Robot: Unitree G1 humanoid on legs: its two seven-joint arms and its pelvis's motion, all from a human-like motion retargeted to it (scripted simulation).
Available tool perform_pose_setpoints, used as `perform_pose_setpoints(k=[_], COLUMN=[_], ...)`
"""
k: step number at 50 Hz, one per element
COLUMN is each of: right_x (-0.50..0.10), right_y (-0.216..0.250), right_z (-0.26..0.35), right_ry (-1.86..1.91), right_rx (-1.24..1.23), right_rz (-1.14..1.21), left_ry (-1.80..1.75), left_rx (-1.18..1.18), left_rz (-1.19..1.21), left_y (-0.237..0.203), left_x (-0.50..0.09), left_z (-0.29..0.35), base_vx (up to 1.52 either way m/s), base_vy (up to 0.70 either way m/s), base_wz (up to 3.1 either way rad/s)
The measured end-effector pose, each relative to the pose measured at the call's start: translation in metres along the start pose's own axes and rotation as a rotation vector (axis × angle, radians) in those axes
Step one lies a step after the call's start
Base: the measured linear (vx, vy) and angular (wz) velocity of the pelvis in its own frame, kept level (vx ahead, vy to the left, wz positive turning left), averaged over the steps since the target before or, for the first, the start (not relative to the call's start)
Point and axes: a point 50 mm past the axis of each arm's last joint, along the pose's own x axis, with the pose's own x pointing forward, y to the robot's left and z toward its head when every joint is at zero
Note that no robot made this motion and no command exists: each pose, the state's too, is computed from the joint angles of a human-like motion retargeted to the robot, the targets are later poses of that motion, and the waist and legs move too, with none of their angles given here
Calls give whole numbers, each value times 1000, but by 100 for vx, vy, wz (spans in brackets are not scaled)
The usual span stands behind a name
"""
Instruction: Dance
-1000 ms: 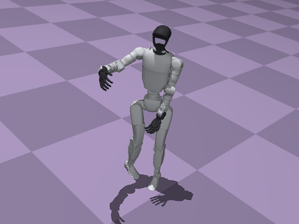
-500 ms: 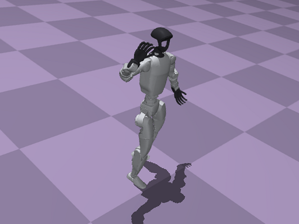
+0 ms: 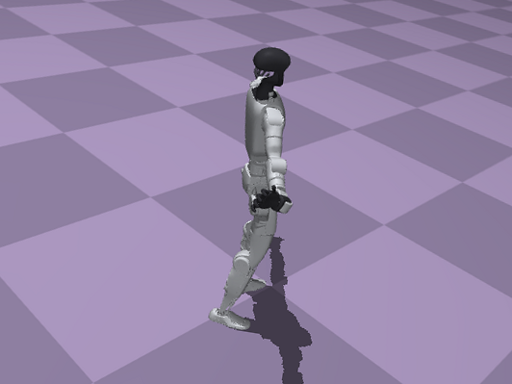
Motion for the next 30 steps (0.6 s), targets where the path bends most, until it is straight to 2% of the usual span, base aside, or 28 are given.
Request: perform_pose_setpoints(k=[5, 10, 18, 24, 30], right_x=[-15, -47, -121, -185, -242], right_y=[-18, -48, -131, -184, -221], right_z=[-52, -105, -179, -200, -202], right_ry=[232, 513, 932, 1137, 1322], right_rx=[-149, -292, -534, -720, -862], right_rz=[51, 96, 160, 334, 626], left_ry=[-75, -69, 92, 129, 57], left_rx=[-285, -459, -659, -790, -914], left_rz=[-60, -189, -466, -639, -840], left_y=[-60, -142, -285, -335, -357], left_x=[-4, -27, -138, -212, -270], left_z=[-6, -29, -85, -84, -56], base_vx=[31, 9, -7, -13, -4], base_vy=[18, 7, 3, 5, 3], base_wz=[169, 227, 140, 72, 39])
